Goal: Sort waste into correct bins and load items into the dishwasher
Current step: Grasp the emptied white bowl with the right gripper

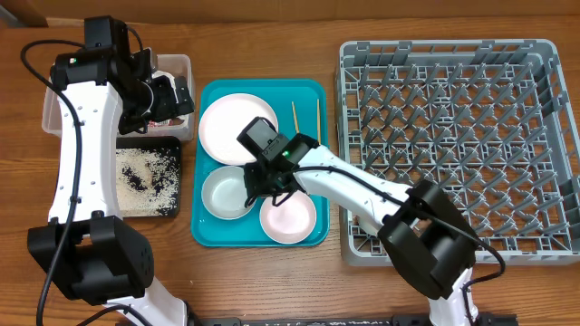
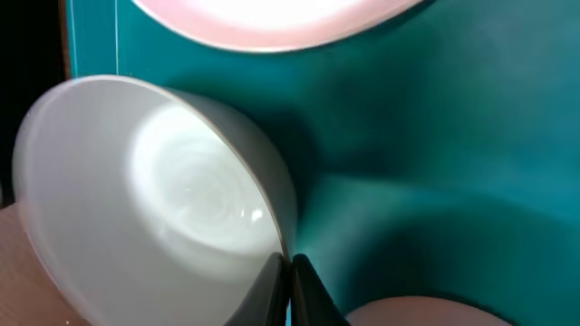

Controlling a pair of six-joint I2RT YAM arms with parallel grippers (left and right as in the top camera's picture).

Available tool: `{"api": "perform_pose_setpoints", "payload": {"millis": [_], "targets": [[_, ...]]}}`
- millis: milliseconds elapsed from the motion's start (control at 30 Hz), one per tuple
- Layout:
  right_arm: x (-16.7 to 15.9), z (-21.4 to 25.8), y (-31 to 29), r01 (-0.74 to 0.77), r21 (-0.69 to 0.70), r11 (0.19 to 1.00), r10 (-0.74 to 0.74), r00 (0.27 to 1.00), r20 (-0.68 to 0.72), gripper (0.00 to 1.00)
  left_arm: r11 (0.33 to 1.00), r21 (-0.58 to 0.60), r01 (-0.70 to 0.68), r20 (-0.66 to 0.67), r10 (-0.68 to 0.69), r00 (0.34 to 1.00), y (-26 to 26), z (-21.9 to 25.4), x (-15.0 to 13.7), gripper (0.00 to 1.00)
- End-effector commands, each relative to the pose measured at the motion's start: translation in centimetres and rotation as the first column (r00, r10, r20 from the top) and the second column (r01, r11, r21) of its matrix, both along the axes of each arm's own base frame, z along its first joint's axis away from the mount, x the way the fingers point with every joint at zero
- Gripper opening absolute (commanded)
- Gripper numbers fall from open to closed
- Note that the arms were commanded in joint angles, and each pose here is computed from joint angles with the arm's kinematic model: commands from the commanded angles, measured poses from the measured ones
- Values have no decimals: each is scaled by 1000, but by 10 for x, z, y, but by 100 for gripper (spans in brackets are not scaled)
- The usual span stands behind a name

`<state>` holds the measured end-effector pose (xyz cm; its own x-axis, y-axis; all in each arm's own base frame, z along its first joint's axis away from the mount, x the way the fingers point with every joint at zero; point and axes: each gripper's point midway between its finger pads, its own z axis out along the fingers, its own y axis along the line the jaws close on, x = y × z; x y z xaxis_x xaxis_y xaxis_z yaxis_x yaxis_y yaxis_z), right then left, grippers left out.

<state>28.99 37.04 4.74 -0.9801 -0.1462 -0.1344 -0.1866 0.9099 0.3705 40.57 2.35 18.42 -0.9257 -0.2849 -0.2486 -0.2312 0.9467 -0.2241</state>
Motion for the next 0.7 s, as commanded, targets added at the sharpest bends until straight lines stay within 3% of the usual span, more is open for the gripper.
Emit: {"api": "perform_pose_setpoints", "payload": {"millis": [0,267,400,667], "targets": [[22,51,-14,87,3,996,-86,987,135,4,1000,-5,1,28,-1,1000,-1,9,5,100],[29,58,-45,155,-98,983,-134,972,194,4,1000,-5,1,28,-1,1000,-1,9,5,100],[41,67,-78,259,-189,947,-202,940,276,4,1000,-5,1,28,-1,1000,-1,9,5,100],[82,128,-156,533,-292,794,-265,736,623,4,1000,-6,1,28,-1,1000,-1,9,5,100]]}}
